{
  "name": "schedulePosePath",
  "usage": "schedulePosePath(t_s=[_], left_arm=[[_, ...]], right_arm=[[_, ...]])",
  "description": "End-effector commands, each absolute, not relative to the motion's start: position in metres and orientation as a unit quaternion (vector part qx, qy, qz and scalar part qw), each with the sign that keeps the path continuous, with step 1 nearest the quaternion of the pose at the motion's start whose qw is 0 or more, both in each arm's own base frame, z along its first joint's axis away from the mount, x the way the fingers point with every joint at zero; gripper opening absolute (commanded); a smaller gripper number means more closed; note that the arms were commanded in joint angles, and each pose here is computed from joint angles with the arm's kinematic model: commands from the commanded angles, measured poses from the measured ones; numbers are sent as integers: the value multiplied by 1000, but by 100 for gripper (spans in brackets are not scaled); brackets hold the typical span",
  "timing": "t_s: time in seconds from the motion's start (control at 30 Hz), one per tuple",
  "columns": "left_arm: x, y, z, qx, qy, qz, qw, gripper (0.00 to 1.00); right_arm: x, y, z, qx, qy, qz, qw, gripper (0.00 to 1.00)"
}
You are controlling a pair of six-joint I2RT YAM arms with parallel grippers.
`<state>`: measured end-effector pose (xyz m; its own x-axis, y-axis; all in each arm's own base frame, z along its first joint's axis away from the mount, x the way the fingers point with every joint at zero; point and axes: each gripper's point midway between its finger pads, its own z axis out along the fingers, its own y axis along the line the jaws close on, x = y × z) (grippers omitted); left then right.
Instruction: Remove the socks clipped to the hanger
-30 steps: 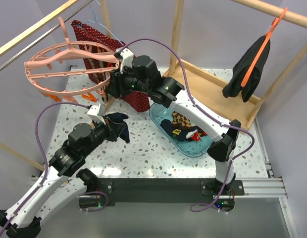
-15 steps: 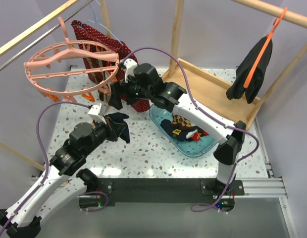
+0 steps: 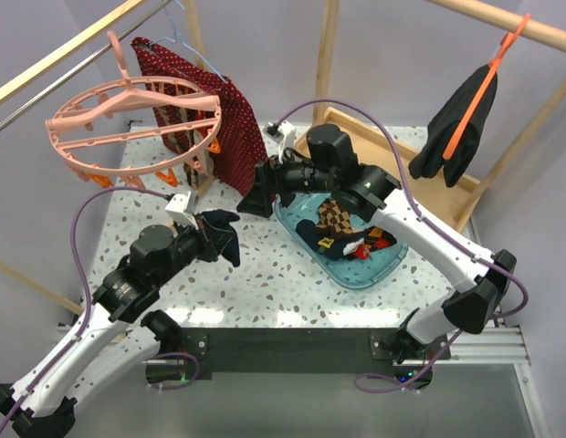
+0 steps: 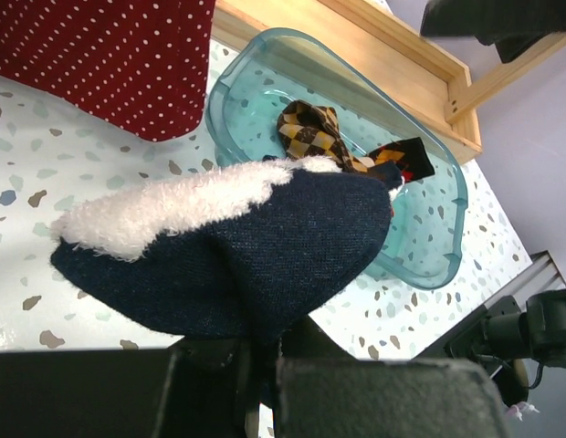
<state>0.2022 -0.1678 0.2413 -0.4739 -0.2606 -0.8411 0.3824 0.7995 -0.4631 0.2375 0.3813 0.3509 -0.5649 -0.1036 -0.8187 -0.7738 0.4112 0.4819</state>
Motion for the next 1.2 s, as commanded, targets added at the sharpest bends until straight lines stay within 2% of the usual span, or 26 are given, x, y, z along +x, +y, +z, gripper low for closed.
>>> schedulePosePath(t_s=[0.0, 0.43, 0.77, 0.8, 0.87, 0.97, 1.03, 1.07, 1.13, 1.17], left_arm=[[201, -174, 259, 51, 783, -335, 521, 0], [198, -181, 264, 57, 779, -355, 514, 0], [196, -184, 266, 57, 776, -365, 512, 0], [196, -184, 267, 58, 775, -367, 512, 0], [196, -184, 267, 58, 774, -368, 513, 0], [196, -186, 269, 59, 772, -371, 513, 0], [196, -187, 268, 60, 773, -372, 511, 0], [195, -187, 268, 61, 772, -373, 511, 0], [195, -187, 269, 60, 772, -374, 510, 0], [195, -187, 269, 60, 772, -374, 511, 0]], right_arm=[[197, 398, 366, -357, 688, 545, 318, 86], [191, 434, 348, -360, 694, 552, 290, 60], [208, 429, 325, -344, 733, 495, 316, 57], [209, 430, 322, -344, 735, 492, 315, 50], [207, 432, 317, -344, 738, 492, 308, 43], [208, 434, 316, -339, 739, 493, 309, 26], [208, 433, 319, -334, 739, 495, 313, 22], [209, 434, 323, -333, 734, 498, 320, 12], [209, 433, 326, -329, 733, 498, 326, 1], [211, 431, 326, -326, 735, 495, 329, 0]])
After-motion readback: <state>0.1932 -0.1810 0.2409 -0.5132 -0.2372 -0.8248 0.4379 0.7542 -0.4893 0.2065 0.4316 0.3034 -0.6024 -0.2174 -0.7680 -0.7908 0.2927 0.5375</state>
